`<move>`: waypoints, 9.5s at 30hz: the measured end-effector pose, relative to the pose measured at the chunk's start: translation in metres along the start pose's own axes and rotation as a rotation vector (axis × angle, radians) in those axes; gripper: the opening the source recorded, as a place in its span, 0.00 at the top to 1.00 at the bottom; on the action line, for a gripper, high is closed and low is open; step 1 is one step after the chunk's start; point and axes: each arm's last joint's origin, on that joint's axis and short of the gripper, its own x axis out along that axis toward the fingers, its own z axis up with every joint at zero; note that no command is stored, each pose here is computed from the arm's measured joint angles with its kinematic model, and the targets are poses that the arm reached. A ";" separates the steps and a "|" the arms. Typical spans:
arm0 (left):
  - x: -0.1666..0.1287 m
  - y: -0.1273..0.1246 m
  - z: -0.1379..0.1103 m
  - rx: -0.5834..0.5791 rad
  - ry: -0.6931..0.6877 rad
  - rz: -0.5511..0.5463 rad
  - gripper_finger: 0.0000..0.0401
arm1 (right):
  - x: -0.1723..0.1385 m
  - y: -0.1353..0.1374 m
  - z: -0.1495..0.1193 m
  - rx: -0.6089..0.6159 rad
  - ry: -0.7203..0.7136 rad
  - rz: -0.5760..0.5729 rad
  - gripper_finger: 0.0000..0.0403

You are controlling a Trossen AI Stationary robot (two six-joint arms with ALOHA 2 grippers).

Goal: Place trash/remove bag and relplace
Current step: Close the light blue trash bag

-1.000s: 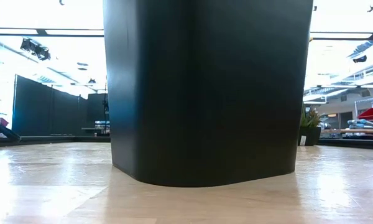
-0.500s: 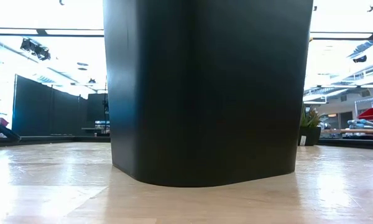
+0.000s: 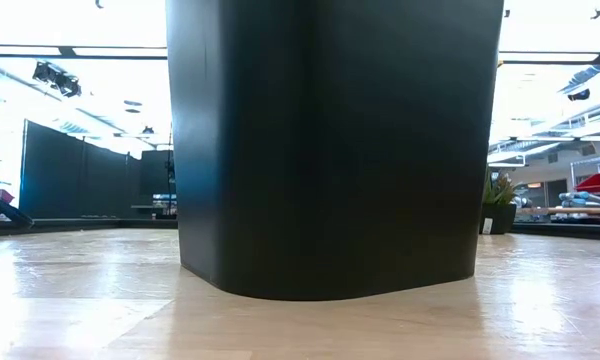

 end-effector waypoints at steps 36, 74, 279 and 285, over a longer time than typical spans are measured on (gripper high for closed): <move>-0.001 -0.002 -0.001 -0.025 0.012 -0.024 0.79 | 0.015 -0.007 -0.009 -0.046 0.028 0.034 1.00; -0.073 -0.017 0.038 0.029 -0.503 0.007 0.67 | -0.059 -0.034 0.050 0.002 -0.161 -0.894 1.00; -0.109 0.158 0.025 -0.616 -0.176 -0.253 1.00 | -0.019 -0.042 0.056 0.126 -0.182 -0.952 1.00; -0.108 0.151 0.030 -0.584 -0.243 -0.272 1.00 | -0.018 -0.047 0.051 0.142 -0.163 -0.953 0.97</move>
